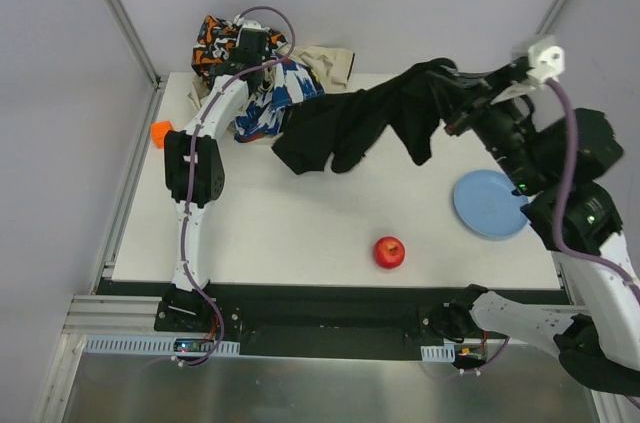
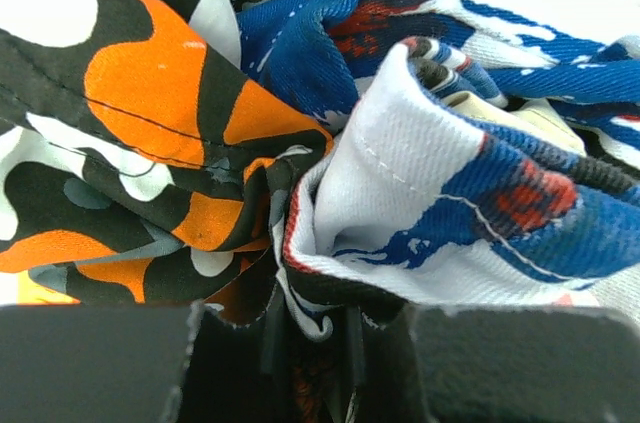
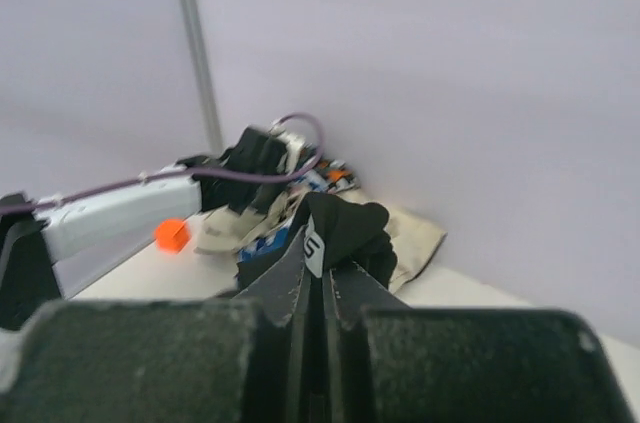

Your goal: Pick out a specific cloth from the pile

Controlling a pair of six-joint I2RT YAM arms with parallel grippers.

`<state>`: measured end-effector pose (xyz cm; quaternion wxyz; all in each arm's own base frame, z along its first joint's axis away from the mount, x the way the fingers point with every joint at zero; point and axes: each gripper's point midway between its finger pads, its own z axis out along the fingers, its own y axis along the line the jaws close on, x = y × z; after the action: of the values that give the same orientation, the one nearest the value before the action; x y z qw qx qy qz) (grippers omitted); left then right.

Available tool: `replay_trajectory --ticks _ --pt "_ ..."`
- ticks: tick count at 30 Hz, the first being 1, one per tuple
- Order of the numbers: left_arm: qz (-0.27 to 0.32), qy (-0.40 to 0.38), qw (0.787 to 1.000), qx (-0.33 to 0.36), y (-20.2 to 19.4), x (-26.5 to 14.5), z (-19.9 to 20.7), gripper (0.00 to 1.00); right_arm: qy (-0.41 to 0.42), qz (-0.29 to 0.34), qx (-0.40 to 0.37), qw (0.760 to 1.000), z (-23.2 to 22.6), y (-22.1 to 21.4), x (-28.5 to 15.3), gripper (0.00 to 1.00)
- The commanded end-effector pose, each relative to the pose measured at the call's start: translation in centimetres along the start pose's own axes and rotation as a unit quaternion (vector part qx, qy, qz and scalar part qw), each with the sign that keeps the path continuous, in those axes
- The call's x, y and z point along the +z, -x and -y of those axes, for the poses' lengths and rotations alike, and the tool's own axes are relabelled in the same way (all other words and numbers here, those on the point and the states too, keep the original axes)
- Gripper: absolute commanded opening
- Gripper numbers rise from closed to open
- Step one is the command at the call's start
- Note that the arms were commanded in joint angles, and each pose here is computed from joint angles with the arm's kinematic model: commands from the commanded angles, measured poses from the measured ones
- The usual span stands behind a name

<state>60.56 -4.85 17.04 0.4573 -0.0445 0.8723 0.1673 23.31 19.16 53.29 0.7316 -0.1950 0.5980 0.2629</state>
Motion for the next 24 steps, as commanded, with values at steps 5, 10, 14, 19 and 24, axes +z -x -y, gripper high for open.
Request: replay_trajectory --ticks 5,10,14,19,24 --pt "-0.062 0.057 0.996 0.019 -4.2 1.8 -2.5 0.0 -0.183 0.104 -0.102 0.972 7.0 9.3 -5.5 0.0" --pt "-0.076 0.024 0.997 0.016 -4.7 1.4 -1.5 0.0 -0.248 0.105 -0.152 0.951 9.4 11.3 -5.4 0.01" --pt "-0.08 -0.047 0.996 -0.007 -4.1 -0.5 0.3 0.05 -0.248 0.118 -0.153 0.949 9.5 13.0 -3.6 0.0" --pt "-0.063 -0.179 0.981 -0.031 -1.3 -5.6 2.8 0.67 -0.253 0.126 -0.152 0.947 10.7 13.8 -0.3 0.0" --pt "-0.019 -0.263 0.963 -0.056 2.6 -12.6 2.6 0.99 -0.254 0.131 -0.119 0.951 13.4 13.3 3.1 0.0"
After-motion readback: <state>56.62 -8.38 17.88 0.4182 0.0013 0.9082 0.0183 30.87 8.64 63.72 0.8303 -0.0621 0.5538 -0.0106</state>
